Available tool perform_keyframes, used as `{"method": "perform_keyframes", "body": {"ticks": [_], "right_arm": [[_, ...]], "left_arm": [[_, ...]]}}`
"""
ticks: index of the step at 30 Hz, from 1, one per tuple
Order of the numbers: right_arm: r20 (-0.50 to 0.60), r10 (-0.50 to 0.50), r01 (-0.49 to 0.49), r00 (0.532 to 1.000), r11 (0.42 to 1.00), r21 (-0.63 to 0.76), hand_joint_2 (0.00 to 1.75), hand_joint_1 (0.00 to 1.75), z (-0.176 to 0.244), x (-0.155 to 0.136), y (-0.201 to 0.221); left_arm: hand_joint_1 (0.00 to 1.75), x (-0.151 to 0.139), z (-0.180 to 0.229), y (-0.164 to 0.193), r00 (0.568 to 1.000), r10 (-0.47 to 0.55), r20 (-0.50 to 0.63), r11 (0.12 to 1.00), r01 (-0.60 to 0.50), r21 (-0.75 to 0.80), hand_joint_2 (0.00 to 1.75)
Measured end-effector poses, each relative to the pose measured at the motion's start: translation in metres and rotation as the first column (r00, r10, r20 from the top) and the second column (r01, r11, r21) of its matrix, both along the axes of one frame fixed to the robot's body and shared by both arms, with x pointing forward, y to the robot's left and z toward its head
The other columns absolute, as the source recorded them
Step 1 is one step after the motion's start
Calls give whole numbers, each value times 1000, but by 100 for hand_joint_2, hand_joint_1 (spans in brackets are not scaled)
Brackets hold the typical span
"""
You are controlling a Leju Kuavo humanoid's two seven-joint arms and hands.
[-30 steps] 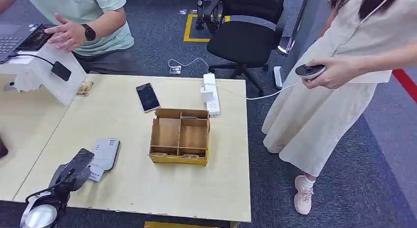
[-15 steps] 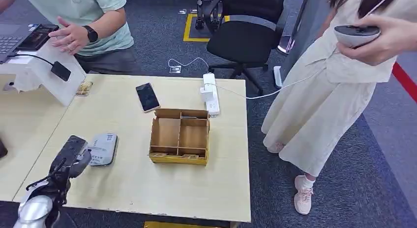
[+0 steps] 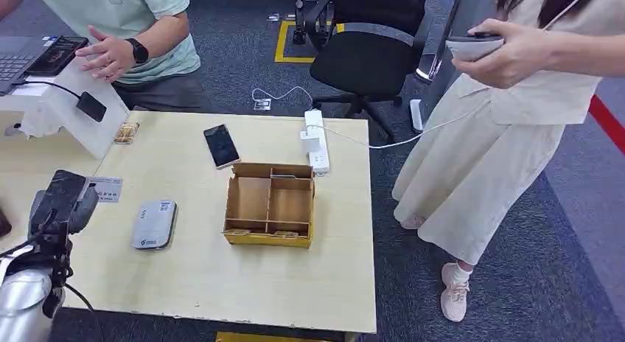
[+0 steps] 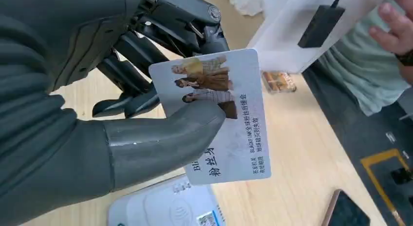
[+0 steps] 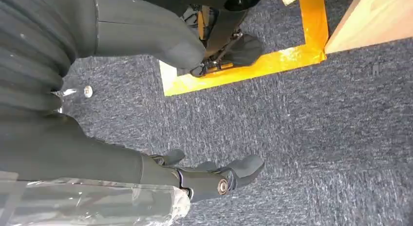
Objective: Pass the card to the sensor for recognition and then transmit it.
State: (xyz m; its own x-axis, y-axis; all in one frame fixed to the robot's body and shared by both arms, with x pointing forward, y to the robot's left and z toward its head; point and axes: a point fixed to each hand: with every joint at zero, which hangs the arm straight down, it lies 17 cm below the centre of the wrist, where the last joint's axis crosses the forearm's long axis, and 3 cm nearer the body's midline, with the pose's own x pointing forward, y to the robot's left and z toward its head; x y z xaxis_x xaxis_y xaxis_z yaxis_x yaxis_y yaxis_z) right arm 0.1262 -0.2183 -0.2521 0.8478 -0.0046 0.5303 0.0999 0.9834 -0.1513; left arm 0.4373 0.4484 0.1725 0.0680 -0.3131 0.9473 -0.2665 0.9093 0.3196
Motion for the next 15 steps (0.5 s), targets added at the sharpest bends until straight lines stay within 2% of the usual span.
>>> {"method": "perform_keyframes", "body": {"ticks": [3, 6, 15], "right_arm": [[2, 3, -3, 1000, 1000, -1, 175, 0, 0, 2, 0], [5, 13, -12, 1000, 1000, -3, 175, 0, 1, 3, 1], [10, 36, -36, 999, 999, -6, 175, 0, 2, 7, 3]], "left_arm": [[175, 6, 7, -1, 999, 22, 31, 999, -23, 34, 175], [175, 16, 19, -5, 995, 56, 81, 988, -67, 140, 175], [175, 58, 33, -42, 989, 62, 131, 942, -102, 319, 175]]}}
